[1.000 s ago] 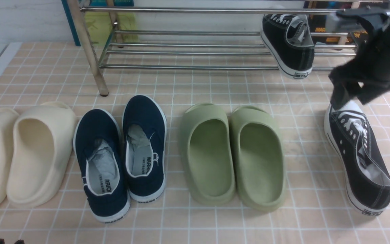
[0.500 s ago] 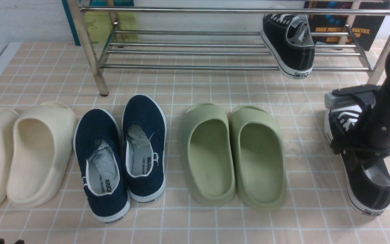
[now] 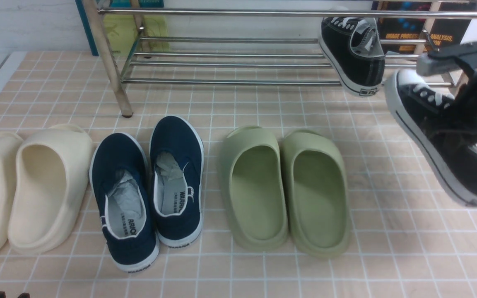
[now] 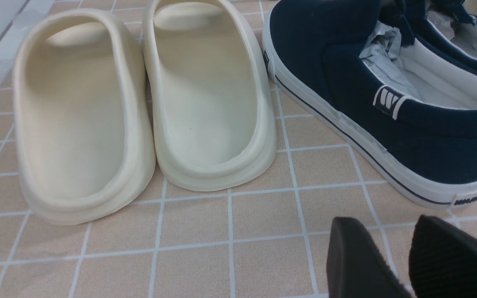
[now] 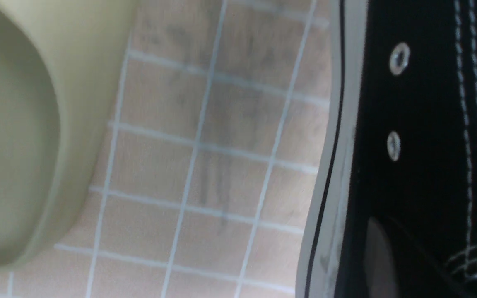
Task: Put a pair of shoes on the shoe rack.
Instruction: Use the right arm to put a shoe into the shoe rack
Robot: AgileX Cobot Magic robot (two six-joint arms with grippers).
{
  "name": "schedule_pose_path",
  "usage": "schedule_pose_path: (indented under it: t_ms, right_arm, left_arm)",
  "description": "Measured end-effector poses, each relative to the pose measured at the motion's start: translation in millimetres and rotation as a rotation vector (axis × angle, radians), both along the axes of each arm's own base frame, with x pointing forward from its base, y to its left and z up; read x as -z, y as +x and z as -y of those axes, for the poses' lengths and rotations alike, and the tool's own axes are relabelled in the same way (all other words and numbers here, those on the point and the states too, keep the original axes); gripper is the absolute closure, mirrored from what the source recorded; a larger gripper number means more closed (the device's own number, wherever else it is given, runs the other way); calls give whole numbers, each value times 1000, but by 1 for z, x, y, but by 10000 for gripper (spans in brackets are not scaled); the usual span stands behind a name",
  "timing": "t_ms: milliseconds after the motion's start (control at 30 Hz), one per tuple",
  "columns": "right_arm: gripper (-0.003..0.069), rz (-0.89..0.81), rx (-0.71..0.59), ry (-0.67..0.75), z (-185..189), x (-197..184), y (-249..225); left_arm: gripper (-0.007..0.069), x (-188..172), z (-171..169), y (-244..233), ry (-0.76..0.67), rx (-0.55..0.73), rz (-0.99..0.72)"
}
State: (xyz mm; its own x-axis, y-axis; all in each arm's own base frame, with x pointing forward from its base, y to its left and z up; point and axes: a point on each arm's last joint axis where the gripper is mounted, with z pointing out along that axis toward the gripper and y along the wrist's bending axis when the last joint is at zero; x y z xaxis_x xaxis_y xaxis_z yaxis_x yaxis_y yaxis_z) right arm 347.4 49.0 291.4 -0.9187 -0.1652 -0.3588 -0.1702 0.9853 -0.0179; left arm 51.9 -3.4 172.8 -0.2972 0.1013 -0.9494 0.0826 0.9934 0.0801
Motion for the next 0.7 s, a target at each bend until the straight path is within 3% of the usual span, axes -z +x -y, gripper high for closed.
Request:
schedule_pose_path:
  t_ms: [200, 700]
  right_arm:
    - [664, 138, -22, -58, 1, -19, 33]
    - [664, 202, -7, -137, 3, 4, 129]
  left_arm:
    - [386, 0, 0, 0, 0, 0, 0]
    - [386, 0, 0, 0, 0, 0, 0]
